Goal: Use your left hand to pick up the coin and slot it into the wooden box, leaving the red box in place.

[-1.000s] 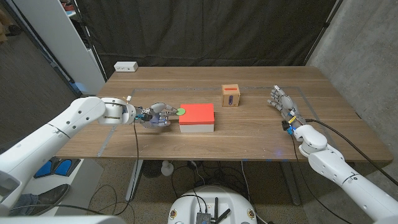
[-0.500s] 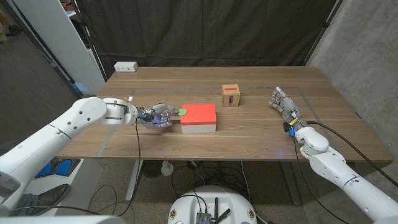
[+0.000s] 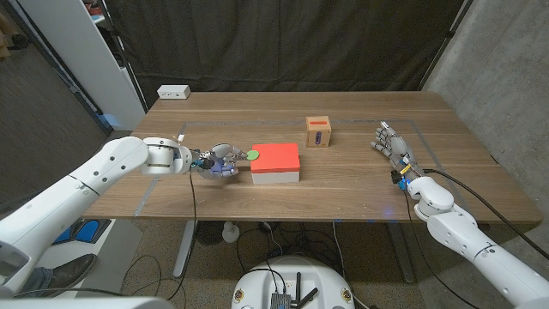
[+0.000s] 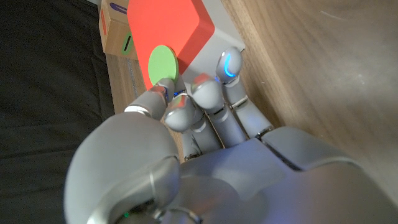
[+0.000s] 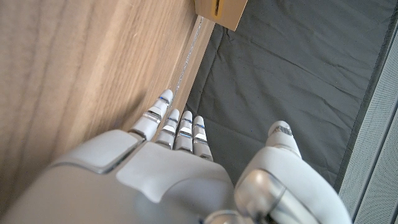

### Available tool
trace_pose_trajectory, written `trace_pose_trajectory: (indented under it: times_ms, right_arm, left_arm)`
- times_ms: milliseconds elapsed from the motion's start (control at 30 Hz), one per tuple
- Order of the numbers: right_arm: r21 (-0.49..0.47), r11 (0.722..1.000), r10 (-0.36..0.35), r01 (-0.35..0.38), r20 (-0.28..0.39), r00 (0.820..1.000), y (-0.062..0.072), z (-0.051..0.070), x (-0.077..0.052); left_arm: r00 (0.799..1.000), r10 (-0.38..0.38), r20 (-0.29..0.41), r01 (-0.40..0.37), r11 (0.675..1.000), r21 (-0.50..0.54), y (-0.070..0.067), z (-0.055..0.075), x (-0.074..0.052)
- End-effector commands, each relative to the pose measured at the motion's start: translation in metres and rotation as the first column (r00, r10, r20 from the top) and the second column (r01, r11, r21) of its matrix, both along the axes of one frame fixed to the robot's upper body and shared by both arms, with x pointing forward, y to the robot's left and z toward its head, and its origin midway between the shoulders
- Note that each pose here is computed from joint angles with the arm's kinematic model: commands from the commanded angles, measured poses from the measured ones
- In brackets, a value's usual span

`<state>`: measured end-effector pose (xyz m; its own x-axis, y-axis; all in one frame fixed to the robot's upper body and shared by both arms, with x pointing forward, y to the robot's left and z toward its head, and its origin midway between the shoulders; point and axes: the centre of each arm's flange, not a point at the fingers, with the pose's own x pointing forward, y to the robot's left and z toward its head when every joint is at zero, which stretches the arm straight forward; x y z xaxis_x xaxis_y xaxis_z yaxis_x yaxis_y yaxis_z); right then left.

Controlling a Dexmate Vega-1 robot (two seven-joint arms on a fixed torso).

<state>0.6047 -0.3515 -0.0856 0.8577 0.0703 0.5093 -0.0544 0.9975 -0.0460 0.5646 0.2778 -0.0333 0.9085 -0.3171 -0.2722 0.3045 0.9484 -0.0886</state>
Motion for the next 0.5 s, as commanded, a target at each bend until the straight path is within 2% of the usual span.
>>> trace_pose_trajectory:
  times_ms: [33, 267, 500]
  right_arm:
    - [-0.009, 1.000, 0.002, -0.002, -0.010, 1.000, 0.0031, -0.0019, -0.0003]
    - [-0.011, 1.000, -0.003, 0.003, -0.008, 1.000, 0.0043, 0.0006, -0.0010]
    - [-0.019, 1.000, -0.006, 0.006, -0.008, 1.000, 0.0073, 0.0017, -0.0011]
  left_arm:
    - [0.999, 0.033, 0.014, -0.032, 0.998, -0.050, -0.0013, -0.0062, 0.0000]
    - [0.999, 0.042, 0.020, -0.041, 0.997, -0.067, -0.0005, -0.0093, 0.0023]
    - [0.998, 0.040, 0.054, -0.035, 0.995, -0.090, 0.0016, -0.0100, 0.0026]
